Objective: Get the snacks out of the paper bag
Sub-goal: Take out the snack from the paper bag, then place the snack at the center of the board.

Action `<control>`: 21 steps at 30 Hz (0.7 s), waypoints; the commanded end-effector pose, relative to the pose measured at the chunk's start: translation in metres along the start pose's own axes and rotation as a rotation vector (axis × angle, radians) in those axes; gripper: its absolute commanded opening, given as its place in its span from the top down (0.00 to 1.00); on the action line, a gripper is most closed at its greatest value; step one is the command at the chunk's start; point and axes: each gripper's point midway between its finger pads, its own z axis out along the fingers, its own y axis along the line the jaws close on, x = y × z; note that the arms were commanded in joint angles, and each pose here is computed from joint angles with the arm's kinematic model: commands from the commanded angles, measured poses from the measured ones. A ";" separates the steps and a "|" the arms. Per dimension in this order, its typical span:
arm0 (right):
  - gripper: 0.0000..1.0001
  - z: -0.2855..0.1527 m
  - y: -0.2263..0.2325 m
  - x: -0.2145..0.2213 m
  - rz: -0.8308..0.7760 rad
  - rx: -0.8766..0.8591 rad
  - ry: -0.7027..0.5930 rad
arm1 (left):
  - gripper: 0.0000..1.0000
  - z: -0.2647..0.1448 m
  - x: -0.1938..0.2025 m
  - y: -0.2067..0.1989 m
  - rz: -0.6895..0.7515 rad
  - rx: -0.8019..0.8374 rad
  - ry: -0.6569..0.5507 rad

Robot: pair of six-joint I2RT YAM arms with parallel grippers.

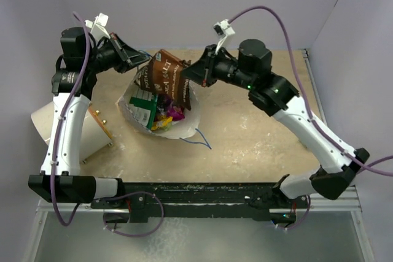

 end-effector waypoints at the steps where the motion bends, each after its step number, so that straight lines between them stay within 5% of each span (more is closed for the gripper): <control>1: 1.00 -0.062 0.040 -0.049 -0.153 -0.061 -0.130 | 1.00 -0.007 -0.015 -0.022 0.096 0.043 -0.045; 12: 1.00 -0.172 -0.029 -0.087 -0.303 0.485 -0.349 | 1.00 -0.009 -0.009 -0.015 0.113 0.012 -0.015; 17: 1.00 -0.178 -0.066 -0.105 -0.368 0.723 -0.380 | 1.00 -0.012 -0.006 -0.018 0.114 0.017 -0.001; 21: 1.00 -0.168 -0.110 -0.109 -0.472 0.968 -0.287 | 1.00 -0.013 -0.002 -0.017 0.111 0.015 0.018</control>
